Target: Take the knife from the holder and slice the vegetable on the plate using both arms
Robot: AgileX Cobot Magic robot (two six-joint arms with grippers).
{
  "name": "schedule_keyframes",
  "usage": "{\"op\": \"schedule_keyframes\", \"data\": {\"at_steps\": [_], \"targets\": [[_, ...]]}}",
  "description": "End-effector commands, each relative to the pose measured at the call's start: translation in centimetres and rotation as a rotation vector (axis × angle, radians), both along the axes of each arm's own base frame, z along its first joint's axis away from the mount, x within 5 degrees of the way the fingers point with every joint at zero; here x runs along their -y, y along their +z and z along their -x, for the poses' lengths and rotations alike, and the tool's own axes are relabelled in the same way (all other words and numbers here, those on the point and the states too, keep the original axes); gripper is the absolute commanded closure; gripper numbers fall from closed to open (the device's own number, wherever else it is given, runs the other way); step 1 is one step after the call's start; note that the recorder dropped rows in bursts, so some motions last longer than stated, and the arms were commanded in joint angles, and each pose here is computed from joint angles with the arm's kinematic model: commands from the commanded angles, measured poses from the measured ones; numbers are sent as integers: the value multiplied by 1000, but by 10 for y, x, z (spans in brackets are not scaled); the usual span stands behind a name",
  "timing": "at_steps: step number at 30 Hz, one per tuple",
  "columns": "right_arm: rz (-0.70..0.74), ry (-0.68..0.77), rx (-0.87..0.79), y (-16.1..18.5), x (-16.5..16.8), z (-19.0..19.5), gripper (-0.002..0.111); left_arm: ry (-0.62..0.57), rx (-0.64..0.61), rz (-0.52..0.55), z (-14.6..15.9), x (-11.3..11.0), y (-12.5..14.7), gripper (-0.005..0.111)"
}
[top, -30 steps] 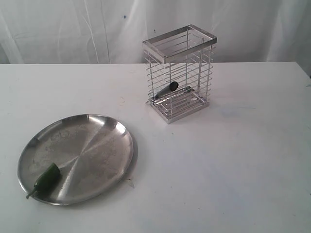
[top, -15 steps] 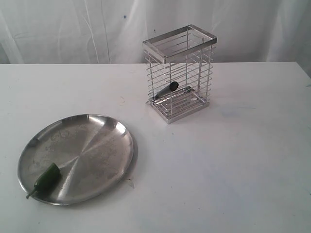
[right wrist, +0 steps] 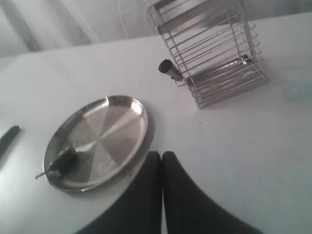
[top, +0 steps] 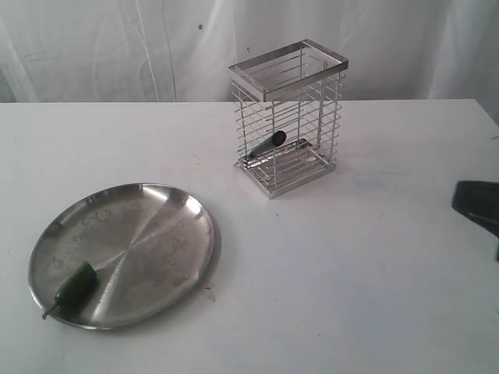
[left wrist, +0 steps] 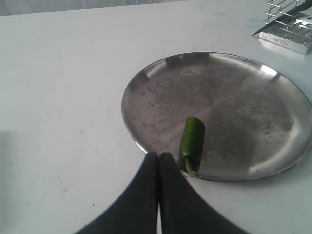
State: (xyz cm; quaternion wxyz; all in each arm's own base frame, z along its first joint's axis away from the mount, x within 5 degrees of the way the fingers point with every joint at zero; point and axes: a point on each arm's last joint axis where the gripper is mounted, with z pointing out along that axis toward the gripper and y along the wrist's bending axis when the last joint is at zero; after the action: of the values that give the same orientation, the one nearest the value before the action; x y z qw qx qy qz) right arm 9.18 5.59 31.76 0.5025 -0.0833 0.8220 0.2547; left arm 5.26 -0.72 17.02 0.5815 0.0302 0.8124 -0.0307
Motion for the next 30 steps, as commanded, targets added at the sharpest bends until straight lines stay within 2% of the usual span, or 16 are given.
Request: {"op": "schedule_keyframes", "data": {"at_steps": [1, 4, 8, 10, 19, 30], "targets": [[125, 75, -102, 26, -27, -44, 102, -7, 4, 4, 0, 0, -1, 107], [131, 68, -152, 34, -45, -80, 85, -7, 4, 4, 0, 0, -1, 107], [8, 20, -266, 29, -73, -128, 54, -7, 4, 4, 0, 0, -1, 107], [-16, 14, -315, 21, -86, -150, 47, -7, 4, 4, 0, 0, -1, 107], [8, -3, -448, -22, -120, -215, 46, -7, 4, 4, 0, 0, -1, 107], [18, -22, -450, -42, -132, -245, 47, -7, 4, 4, 0, 0, -1, 107]]}}
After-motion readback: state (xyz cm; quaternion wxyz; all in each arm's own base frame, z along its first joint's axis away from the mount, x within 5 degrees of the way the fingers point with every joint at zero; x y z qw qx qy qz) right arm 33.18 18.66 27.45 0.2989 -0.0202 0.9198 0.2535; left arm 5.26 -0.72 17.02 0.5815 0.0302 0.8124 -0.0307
